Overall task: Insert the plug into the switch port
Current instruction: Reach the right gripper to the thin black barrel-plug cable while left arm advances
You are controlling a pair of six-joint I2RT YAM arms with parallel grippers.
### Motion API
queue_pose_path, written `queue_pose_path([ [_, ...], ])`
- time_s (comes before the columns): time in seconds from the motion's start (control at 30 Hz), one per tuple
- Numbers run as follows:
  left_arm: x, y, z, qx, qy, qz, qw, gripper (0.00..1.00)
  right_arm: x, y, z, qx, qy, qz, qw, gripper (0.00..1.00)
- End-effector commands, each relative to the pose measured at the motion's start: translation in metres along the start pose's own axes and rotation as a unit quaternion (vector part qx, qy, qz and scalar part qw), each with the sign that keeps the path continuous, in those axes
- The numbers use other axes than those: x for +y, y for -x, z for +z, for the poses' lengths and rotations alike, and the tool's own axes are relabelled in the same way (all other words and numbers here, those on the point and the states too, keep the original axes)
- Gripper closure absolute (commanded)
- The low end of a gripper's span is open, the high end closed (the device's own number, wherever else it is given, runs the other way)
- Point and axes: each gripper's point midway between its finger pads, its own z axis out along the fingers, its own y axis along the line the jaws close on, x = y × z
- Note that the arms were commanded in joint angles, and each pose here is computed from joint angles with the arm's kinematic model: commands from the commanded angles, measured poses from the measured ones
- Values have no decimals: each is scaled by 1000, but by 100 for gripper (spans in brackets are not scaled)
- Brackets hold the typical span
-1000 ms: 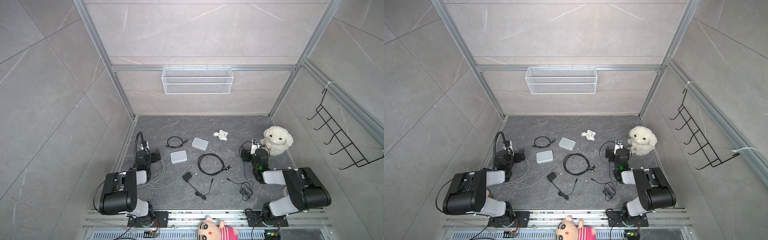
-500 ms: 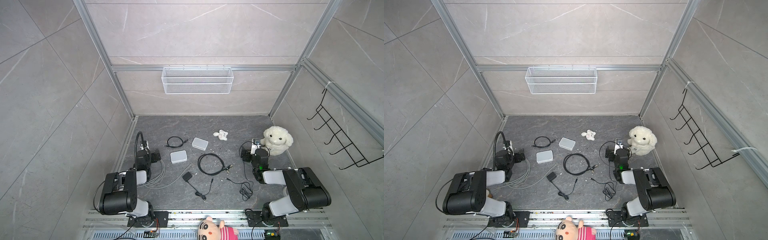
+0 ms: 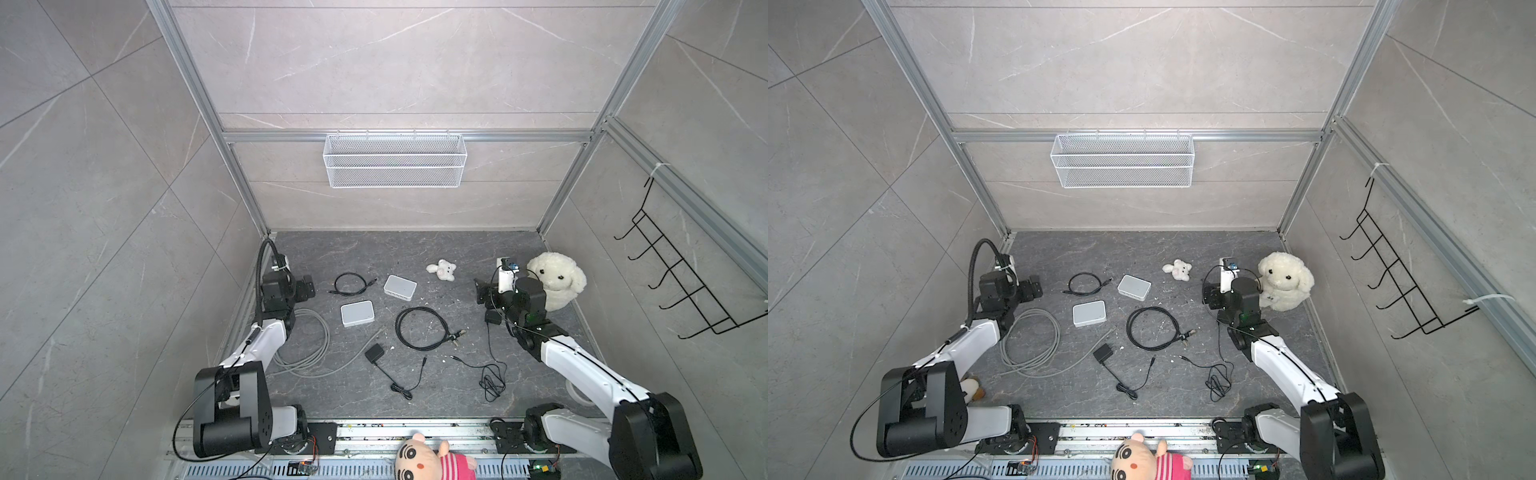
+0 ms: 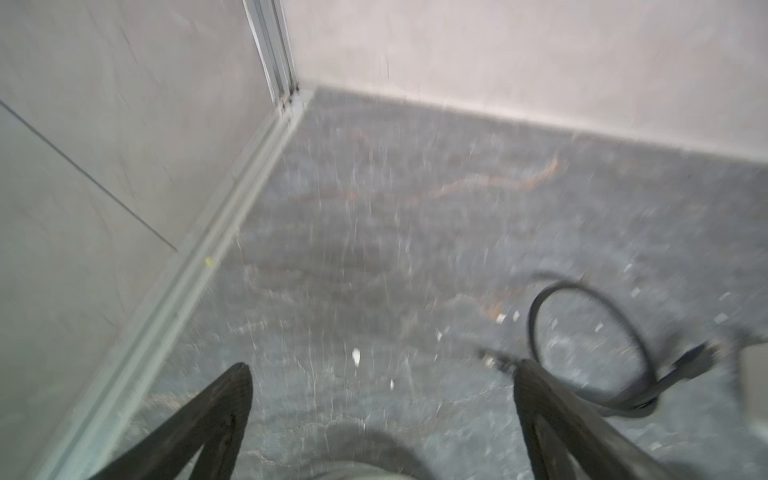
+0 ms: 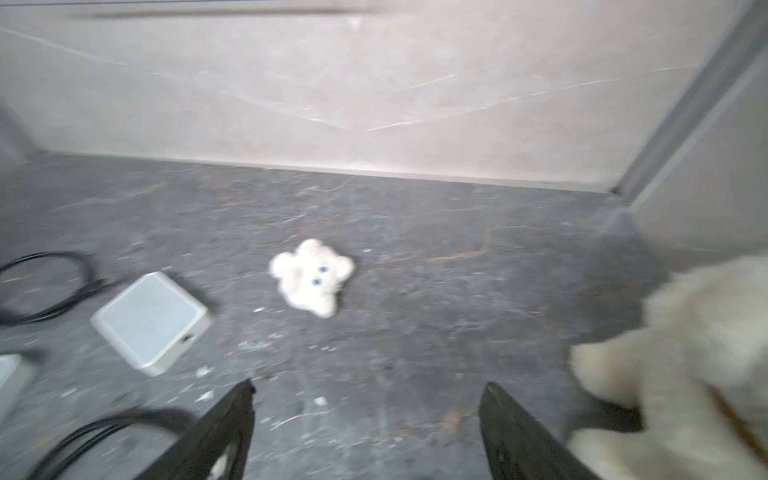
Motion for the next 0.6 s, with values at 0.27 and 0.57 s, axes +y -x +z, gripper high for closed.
queue_pose_path([
  [0.27,-98,-61,-69,164,-58,53,983,1,76,-124,-74,365,54,60,928,37],
  [0.57,-128,-69,-75,188,-96,60,976,1,76,-180,-113,444,-42,33,895,42],
])
